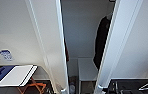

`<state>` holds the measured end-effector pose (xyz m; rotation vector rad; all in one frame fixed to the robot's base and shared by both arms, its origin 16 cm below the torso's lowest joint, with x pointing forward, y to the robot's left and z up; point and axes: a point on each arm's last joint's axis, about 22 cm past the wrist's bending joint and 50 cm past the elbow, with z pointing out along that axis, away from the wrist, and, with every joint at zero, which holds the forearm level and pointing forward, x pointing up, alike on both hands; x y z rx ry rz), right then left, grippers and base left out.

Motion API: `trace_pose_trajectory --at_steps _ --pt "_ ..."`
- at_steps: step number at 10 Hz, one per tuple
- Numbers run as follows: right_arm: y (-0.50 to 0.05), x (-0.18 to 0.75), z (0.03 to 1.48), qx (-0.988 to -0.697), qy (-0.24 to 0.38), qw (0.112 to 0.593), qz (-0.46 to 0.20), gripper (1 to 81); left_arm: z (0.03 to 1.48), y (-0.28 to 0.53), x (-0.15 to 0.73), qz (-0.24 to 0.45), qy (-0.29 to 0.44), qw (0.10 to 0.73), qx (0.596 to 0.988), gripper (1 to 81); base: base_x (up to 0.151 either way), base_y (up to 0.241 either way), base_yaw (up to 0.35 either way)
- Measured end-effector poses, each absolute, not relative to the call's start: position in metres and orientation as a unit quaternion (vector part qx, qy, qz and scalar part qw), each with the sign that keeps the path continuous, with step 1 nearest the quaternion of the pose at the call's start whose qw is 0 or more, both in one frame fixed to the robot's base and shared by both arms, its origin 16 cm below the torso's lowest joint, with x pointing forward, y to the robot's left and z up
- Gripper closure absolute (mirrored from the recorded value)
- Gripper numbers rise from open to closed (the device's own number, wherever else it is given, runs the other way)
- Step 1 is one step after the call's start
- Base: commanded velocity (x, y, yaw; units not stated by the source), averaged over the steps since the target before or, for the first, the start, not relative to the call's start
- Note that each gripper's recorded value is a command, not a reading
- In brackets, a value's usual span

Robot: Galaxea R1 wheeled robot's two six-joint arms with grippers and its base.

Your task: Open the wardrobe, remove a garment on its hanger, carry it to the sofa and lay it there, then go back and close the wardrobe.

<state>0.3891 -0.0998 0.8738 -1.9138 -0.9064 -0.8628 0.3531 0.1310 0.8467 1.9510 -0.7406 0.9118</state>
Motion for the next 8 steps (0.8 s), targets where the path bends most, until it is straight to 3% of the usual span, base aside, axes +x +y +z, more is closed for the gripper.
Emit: trace_pose_trajectory --at_steps 8 --pt "-0.123 0.368 0.873 -0.766 -0.367 0.404 -0.338 1.0 0.85 0.145 0.339 0.357 -0.299 0.414 0.782 1.0 0.0 0.0 0.0"
